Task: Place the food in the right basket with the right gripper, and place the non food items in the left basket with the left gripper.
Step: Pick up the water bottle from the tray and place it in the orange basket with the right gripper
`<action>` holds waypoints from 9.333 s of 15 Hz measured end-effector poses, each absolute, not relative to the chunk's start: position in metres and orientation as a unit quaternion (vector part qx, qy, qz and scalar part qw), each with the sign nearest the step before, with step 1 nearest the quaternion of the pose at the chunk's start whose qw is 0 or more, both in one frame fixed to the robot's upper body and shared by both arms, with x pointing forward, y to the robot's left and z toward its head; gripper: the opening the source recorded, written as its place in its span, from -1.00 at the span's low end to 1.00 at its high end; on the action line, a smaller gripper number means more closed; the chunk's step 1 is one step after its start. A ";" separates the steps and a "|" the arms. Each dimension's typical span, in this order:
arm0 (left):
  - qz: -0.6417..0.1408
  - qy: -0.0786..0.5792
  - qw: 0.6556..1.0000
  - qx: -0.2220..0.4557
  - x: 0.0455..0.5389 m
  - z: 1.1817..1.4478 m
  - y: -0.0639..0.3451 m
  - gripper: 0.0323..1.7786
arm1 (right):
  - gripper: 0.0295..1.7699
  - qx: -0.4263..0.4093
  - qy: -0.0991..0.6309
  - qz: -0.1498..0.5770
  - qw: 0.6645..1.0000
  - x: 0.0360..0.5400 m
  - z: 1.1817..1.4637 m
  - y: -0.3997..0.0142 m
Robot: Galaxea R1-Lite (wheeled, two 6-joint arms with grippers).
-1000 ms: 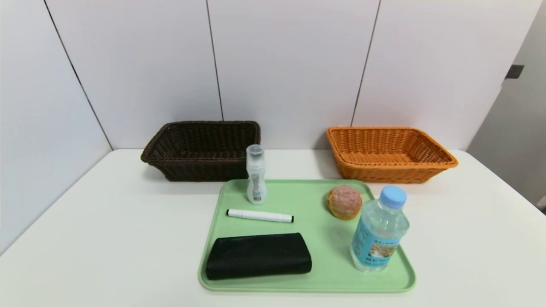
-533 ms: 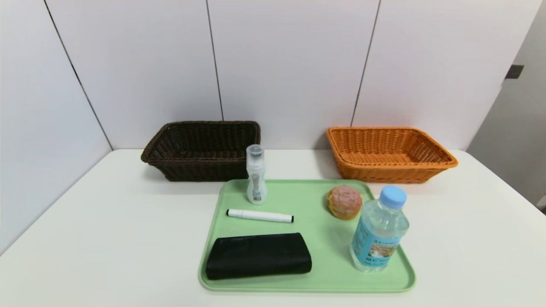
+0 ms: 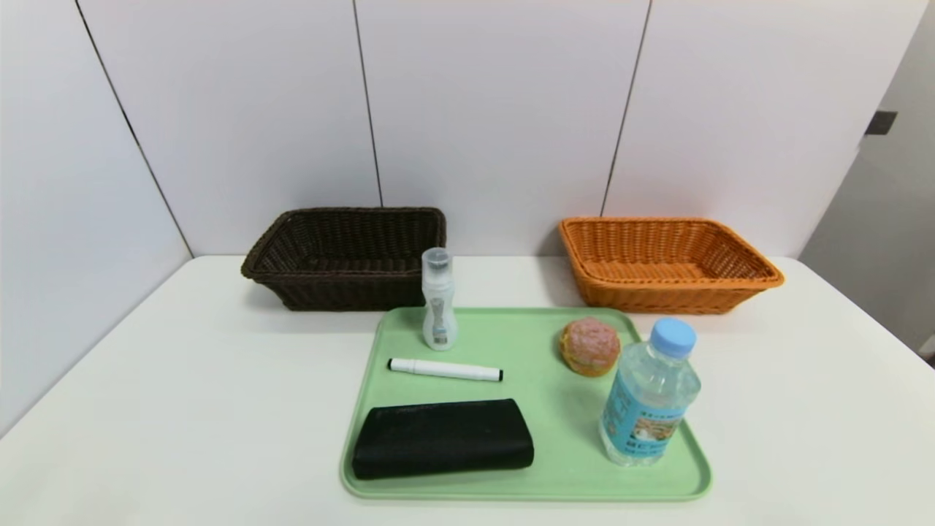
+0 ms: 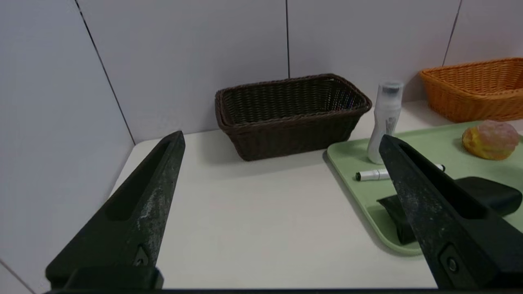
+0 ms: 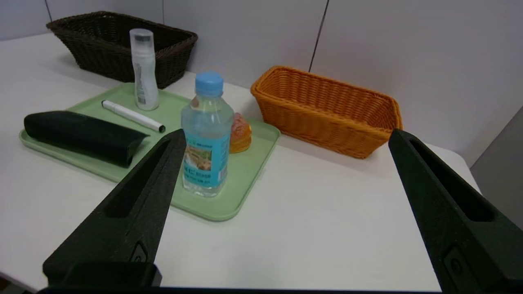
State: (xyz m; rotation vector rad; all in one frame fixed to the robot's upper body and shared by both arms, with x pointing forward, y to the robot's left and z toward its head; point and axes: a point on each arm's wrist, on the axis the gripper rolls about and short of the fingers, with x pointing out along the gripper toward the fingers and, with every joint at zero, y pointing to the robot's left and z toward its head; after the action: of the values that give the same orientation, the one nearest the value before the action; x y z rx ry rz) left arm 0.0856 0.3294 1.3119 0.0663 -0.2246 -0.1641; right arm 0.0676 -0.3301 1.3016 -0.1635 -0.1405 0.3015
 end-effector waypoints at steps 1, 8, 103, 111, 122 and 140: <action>-0.082 -0.113 0.990 0.032 0.094 1.317 0.329 0.90 | 0.93 -0.081 -0.074 0.151 0.982 0.075 1.311 -0.330; -0.085 -0.080 0.993 0.028 0.162 1.339 0.330 0.90 | 0.93 -0.077 -0.052 0.164 0.982 0.142 1.353 -0.329; -0.101 0.093 0.990 0.011 0.292 1.275 0.327 0.90 | -0.07 -0.029 -0.040 0.192 0.980 0.412 1.372 -0.316; -0.101 0.097 0.990 0.011 0.296 1.273 0.327 0.90 | -0.07 -0.031 0.039 0.084 0.995 0.474 1.310 -0.372; -0.101 0.100 0.990 0.011 0.300 1.270 0.327 0.90 | -0.07 -0.021 0.091 0.021 0.995 0.498 1.264 -0.399; -0.101 0.101 0.990 0.004 0.309 1.265 0.327 0.90 | 0.71 -0.026 0.050 0.045 0.997 0.497 1.298 -0.377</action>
State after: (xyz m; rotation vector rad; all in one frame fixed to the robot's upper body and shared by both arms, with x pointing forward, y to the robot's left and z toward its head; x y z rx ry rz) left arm 0.3091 0.3266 1.2648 0.0079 0.2035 -0.2037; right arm 0.4970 -0.3768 1.2978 -0.0526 0.1007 0.0900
